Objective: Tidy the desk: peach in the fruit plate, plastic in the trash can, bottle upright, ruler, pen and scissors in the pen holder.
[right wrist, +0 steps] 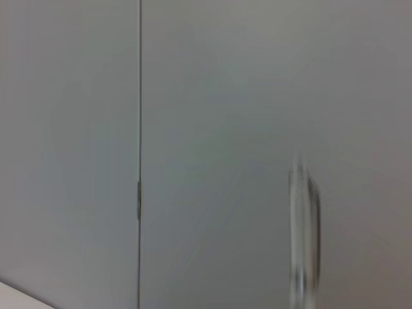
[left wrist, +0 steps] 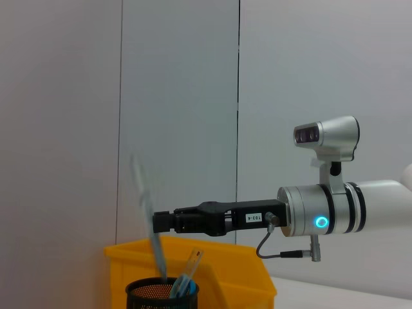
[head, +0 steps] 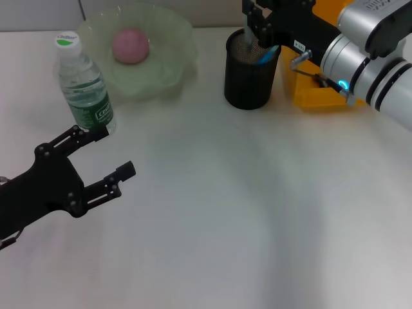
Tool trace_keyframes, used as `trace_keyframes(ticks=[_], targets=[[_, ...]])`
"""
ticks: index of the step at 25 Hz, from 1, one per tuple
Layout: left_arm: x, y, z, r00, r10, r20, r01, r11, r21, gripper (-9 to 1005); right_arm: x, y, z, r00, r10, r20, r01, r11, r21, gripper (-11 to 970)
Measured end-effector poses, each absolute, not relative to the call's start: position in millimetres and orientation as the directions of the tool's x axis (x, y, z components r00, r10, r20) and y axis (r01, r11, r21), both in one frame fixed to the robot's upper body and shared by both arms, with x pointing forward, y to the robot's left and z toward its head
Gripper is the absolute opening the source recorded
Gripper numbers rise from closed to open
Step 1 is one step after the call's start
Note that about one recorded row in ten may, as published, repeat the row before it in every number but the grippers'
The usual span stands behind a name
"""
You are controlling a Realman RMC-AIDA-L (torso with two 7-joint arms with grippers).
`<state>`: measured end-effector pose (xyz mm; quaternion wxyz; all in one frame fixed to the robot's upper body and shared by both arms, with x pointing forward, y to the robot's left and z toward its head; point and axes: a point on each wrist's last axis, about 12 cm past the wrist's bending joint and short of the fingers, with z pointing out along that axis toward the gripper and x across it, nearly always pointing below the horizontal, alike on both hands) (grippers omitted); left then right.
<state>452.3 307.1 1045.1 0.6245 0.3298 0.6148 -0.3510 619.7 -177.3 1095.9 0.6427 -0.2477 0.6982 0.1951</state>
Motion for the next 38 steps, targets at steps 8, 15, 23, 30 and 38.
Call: trace_keyframes(ticks=[8, 15, 23, 30, 38], targets=[[451.8, 308.7, 1045.4, -0.001, -0.03, -1.0, 0.843, 0.538, -0.017, 805, 616.5, -180.4, 1094.5, -0.057, -0.068, -0.996, -0.596, 0.803, -0.021, 329], [449.5, 310.3, 1046.1, 0.002, -0.032, -0.999, 0.845, 0.535, -0.015, 805, 611.1, -182.8, 1095.3, -0.046, -0.023, -0.999, -0.612, 0.791, 0.01, 595], [452.0, 307.1, 1050.7, -0.058, -0.076, -0.995, 0.871, 0.483, -0.088, 805, 566.4, -235.8, 1109.7, 0.018, 0.291, -0.957, -0.762, 0.623, 0.175, 817], [458.9, 294.7, 1054.4, -0.129, -0.079, -0.989, 0.912, 0.382, -0.149, 804, 522.6, -289.0, 1109.2, -0.124, 0.192, -0.974, -0.92, 0.346, 0.185, 816], [469.9, 285.9, 1055.8, -0.247, -0.019, -0.969, 0.927, 0.288, -0.242, 804, 508.7, -290.8, 1090.1, -0.256, -0.117, -0.96, -0.957, 0.17, 0.234, 815]])
